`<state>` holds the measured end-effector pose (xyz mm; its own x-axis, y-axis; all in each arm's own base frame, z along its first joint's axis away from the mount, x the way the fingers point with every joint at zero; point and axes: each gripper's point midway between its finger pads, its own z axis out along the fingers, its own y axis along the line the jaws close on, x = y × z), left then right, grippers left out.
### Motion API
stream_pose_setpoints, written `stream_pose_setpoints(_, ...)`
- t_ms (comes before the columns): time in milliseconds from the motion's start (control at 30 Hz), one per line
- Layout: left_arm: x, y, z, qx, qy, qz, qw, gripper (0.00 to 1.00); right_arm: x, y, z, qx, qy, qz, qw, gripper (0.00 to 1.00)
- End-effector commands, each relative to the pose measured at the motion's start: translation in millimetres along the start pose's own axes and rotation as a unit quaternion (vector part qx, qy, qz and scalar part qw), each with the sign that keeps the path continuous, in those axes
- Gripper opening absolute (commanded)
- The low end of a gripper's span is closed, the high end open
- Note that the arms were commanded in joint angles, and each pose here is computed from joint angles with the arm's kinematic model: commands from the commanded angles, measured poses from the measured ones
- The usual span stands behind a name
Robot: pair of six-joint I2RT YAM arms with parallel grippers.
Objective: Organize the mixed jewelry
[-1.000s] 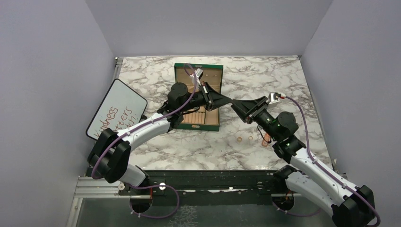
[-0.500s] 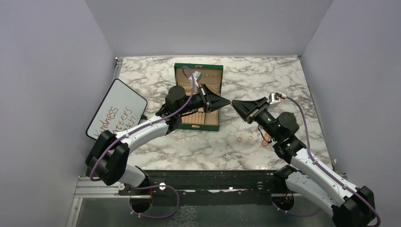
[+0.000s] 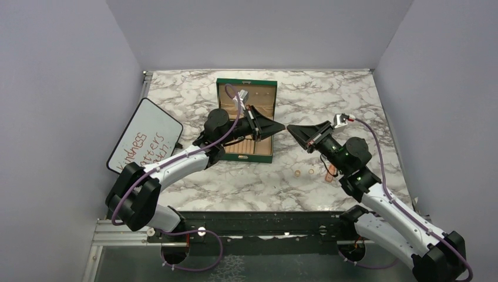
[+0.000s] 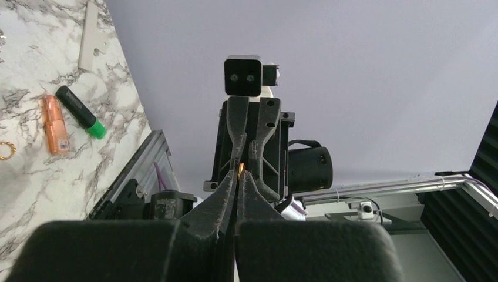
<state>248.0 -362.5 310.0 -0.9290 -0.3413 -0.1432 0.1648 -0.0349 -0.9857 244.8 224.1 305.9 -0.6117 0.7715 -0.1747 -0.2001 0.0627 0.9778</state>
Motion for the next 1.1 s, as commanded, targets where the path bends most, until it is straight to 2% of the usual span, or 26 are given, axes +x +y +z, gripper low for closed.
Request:
stream_pose_setpoints(0,2.3,-7.5,-6.7,0.015,-0.008,0.016,1.000,0.10,4.4,18.9,2.9,0.004,0.025,-0.022,0.999,0.01)
stream_pose_setpoints(133,-0.4,0.5,-11.2,0.007,-0.020,0.029,0.999,0.43,7.2,1.5,7.8,0.057,0.041,-0.041,0.997,0.01)
stream_pose_setpoints(267,-11.7,18.6,-25.9,-0.014,-0.052,0.044,0.998,0.68,10.0,-29.7,13.3,0.142,0.067,-0.075,0.985,0.01)
stream_pose_setpoints(400,-34.3,41.7,-52.7,-0.046,-0.097,0.054,0.993,0.78,10.6,-70.3,17.9,0.243,0.100,-0.111,0.958,0.01)
stream_pose_setpoints(533,-56.1,71.5,-83.0,-0.104,-0.134,0.075,0.983,0.82,11.3,-94.1,27.6,0.277,0.120,-0.137,0.944,0.01)
stream_pose_setpoints(633,-76.7,92.0,-106.0,-0.172,-0.159,0.106,0.966,0.82,11.6,-106.4,38.9,0.297,0.131,-0.157,0.933,0.01)
stream_pose_setpoints(700,-93.0,105.0,-122.8,-0.247,-0.175,0.144,0.942,0.82,15.0,-115.9,46.0,0.316,0.141,-0.168,0.923,0.01)
stream_pose_setpoints(833,-126.5,110.5,-159.0,-0.384,-0.199,0.244,0.868,0.83,29.2,-132.7,61.9,0.344,0.161,-0.196,0.904,0.01)
stream_pose_setpoints(967,-153.3,99.9,-184.5,-0.461,-0.204,0.324,0.801,0.83,48.3,-149.7,77.7,0.375,0.182,-0.230,0.879,0.01)
stream_pose_setpoints(1067,-165.4,94.0,-195.8,-0.493,-0.204,0.359,0.766,0.83,53.8,-163.3,88.0,0.404,0.180,-0.261,0.858,0.01)
